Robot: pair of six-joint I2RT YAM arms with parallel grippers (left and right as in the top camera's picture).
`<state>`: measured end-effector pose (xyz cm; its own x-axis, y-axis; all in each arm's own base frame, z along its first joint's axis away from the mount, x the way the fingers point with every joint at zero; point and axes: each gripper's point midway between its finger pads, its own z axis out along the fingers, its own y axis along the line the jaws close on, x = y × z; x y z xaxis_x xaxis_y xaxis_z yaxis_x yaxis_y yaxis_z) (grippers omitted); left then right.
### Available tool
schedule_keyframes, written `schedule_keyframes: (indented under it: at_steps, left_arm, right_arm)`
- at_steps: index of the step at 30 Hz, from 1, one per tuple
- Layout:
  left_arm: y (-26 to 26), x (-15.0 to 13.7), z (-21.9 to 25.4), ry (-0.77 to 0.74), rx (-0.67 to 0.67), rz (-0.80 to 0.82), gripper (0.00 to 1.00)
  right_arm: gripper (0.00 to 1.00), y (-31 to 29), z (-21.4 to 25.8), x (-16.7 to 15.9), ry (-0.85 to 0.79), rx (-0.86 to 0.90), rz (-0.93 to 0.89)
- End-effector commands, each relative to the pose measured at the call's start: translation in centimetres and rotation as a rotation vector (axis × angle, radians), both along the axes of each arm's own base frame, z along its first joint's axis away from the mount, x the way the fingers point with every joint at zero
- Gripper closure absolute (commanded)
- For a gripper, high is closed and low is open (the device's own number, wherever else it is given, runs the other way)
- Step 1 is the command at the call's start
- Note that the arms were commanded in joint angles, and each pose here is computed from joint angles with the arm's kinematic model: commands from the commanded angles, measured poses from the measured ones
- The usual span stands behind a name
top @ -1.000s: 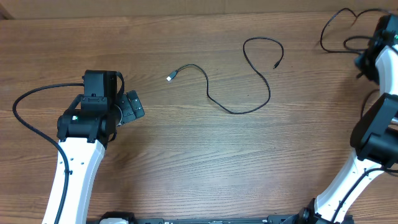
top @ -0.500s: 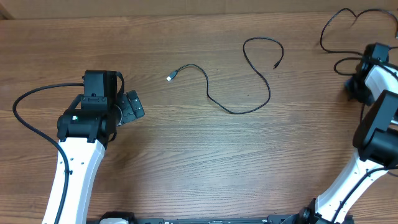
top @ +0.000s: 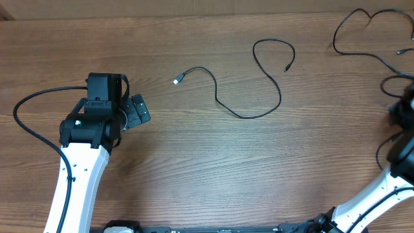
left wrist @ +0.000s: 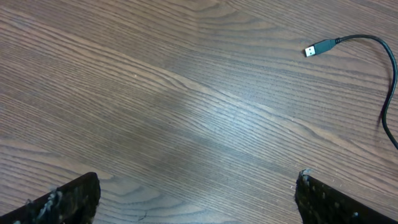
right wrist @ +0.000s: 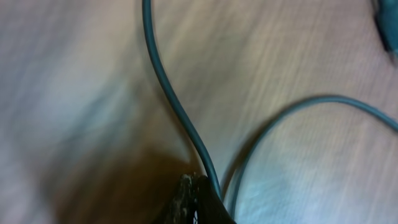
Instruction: Untangle cables
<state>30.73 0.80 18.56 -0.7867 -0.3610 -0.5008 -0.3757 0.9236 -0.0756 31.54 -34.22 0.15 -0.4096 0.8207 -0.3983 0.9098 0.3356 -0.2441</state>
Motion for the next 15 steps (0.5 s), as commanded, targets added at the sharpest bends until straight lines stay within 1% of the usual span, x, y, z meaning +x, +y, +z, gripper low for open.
schedule_keyframes:
  at_steps: [1, 7, 10, 13, 14, 15]
  left_arm:
    - [0.1, 0.0, -0.1, 0.001, -0.011, 0.018, 0.01]
    - [0.1, 0.0, -0.1, 0.001, -0.011, 0.018, 0.01]
    - [0.1, 0.0, -0.1, 0.001, -0.011, 0.018, 0.0]
    - [0.1, 0.0, -0.1, 0.001, -0.011, 0.018, 0.01]
    - [0.1, 0.0, -0.1, 0.001, -0.011, 0.018, 0.01]
    - [0.1, 0.0, -0.1, 0.001, -0.011, 0.018, 0.0]
  right_arm:
    - [0.96, -0.3, -3.0, -3.1, 0.069, 0.08, -0.024]
    - [0.96, -3.0, 0.3, -3.7, 0.057, 0.062, -0.041]
    - [0.96, -3.5, 2.3, -3.1, 0.013, 0.07, -0.042]
    - [0.96, -2.6, 4.9, -0.3, -0.127, 0.14, 0.004]
    - [0.93, -1.9, 6.0, 1.2, -0.195, 0.179, 0.035]
    - [0.84, -1.0, 7.0, 2.7, -0.258, 0.22, 0.067]
